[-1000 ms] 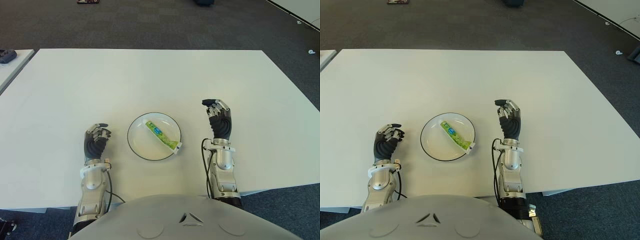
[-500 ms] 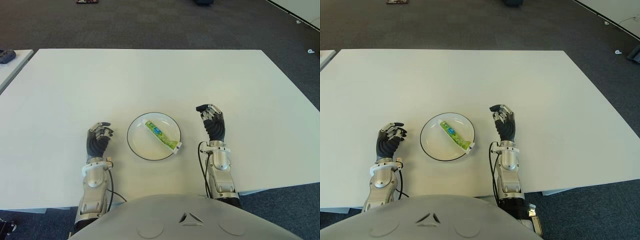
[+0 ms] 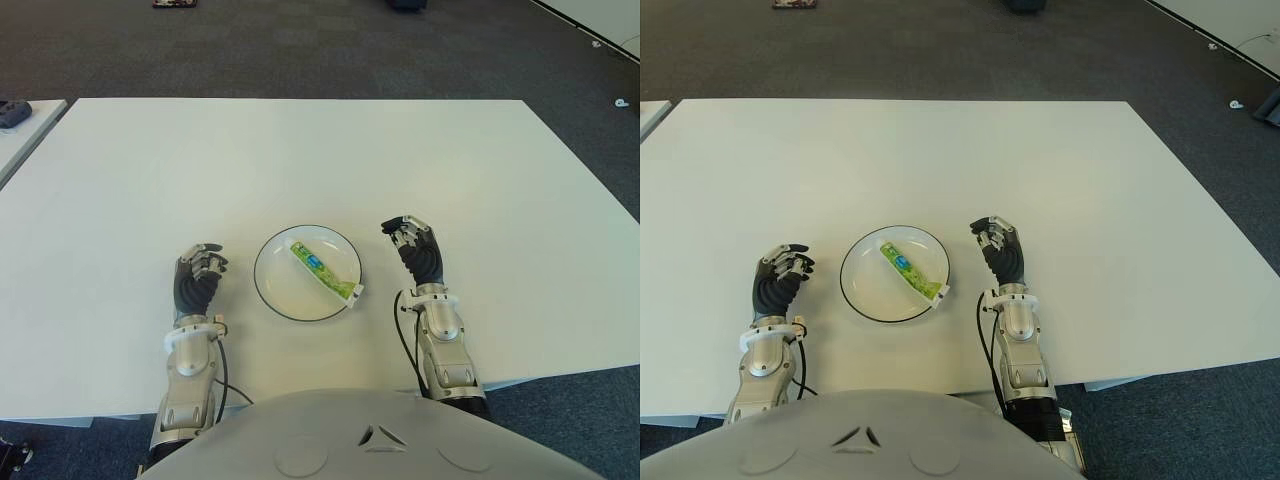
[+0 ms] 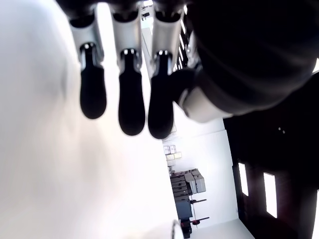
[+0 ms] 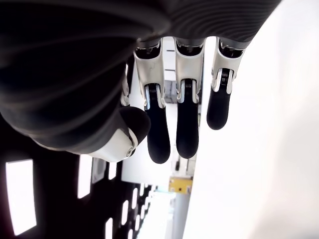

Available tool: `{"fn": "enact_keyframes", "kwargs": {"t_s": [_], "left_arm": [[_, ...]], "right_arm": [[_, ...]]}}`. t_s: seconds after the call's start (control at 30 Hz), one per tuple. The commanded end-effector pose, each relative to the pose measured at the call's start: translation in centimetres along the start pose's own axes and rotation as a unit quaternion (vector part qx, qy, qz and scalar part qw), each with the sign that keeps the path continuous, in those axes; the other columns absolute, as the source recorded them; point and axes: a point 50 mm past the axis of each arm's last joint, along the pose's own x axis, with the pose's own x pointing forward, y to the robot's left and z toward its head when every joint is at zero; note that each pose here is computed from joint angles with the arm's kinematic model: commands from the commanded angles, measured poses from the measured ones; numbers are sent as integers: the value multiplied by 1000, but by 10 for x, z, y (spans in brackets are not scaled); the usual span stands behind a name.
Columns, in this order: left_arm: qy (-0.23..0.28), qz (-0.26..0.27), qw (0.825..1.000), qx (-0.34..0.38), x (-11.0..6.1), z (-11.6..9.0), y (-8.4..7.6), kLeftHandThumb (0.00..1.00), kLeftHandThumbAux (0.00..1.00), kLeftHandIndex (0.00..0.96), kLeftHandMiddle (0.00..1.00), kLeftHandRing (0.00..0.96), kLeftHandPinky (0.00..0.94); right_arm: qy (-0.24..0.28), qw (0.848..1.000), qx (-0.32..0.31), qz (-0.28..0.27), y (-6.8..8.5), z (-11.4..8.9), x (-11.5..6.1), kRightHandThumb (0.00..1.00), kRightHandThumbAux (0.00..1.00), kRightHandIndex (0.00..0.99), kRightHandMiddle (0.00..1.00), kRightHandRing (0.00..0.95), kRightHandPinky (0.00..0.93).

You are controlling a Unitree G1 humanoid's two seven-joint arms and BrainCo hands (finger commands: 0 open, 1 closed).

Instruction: Put the toothpaste on the table into the plate.

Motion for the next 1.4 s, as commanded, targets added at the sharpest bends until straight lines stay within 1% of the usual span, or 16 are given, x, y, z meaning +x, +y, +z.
{"fn": "enact_keyframes", "kwargs": {"t_s": [0.03,0.37,0.7,1.17,1.4], "left_arm": [[1,2,1000,3,-1,1,0,703,718,431,568,582,580],[-9,-9,1000,5,-2,4,-2,704,718,431,585,600,602],[-11,-25,1000,-5,0,5,-6,704,718,431,591,598,589],[-18,-48,998,-22,2,7,-7,703,717,430,584,583,559],[-15,-49,998,-28,3,5,-5,702,716,430,576,573,549]], "right_arm": [[23,1000,-18,8,0,-6,-3,707,733,424,433,427,439],[32,999,-21,10,2,-8,-4,706,734,419,417,421,434],[53,998,-14,9,5,-14,-6,701,735,417,404,402,407],[43,999,-2,14,12,-15,-9,702,735,418,423,417,431],[42,999,13,8,14,-16,-9,705,734,421,426,410,413]]}}
